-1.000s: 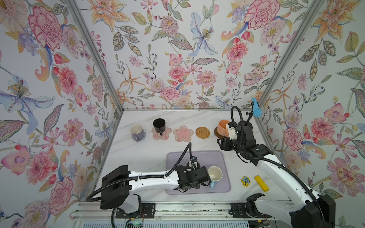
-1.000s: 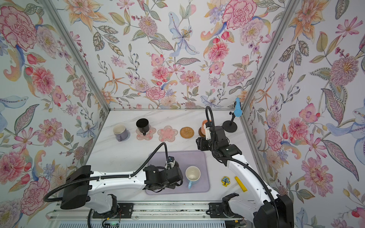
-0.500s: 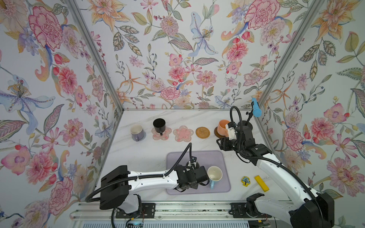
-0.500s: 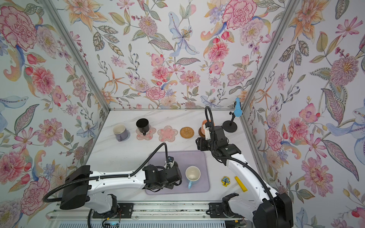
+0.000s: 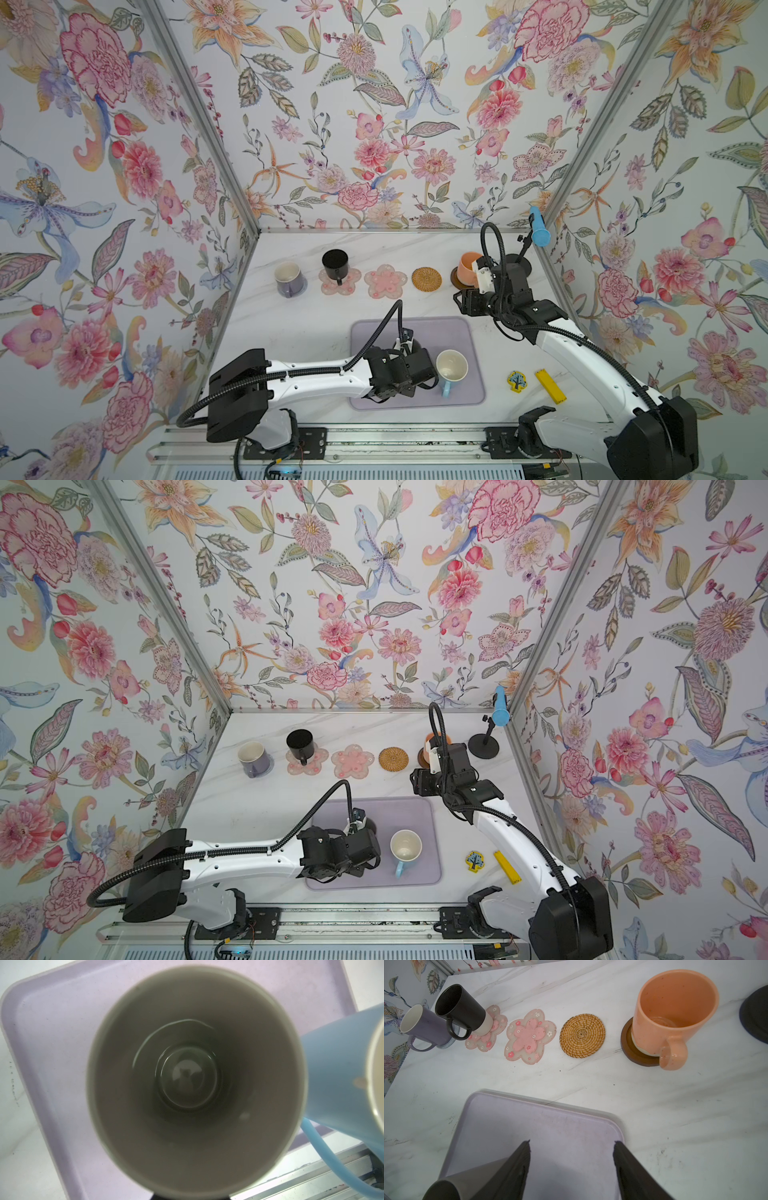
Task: Place cups on coasters
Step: Pick up the cup from the tray.
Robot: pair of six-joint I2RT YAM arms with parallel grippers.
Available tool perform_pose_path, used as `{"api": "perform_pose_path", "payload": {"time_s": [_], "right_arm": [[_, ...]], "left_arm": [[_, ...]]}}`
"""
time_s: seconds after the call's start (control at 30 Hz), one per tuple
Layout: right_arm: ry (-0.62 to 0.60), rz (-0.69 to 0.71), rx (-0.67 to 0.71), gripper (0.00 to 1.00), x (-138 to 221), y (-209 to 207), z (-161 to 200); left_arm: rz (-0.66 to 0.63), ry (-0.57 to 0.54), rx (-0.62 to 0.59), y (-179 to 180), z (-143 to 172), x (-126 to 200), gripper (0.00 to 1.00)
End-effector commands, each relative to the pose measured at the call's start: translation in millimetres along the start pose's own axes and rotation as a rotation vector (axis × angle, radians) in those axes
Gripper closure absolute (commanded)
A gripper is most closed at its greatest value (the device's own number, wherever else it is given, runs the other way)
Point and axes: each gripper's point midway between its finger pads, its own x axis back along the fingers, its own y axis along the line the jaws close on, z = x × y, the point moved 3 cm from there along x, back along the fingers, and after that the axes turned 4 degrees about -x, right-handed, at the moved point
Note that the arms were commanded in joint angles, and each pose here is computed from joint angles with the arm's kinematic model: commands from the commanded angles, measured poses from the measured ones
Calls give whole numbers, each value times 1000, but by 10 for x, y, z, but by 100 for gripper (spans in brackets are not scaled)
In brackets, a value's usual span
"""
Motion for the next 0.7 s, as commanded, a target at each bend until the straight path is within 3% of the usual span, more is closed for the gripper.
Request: {"api": "perform_pose_path", "payload": {"time_s": [0.0, 0.3, 0.67], "right_arm": [[-22, -12, -10, 34, 37, 44, -117], [-25, -13, -9, 34, 32, 58, -143], [-30, -14, -8, 34, 49, 62, -147]], "left_arm": [[-55, -6, -15, 184, 1, -5, 92], [-52, -24, -32, 282, -150, 190, 100], [-49, -44, -11, 415, -291, 334, 100]]}}
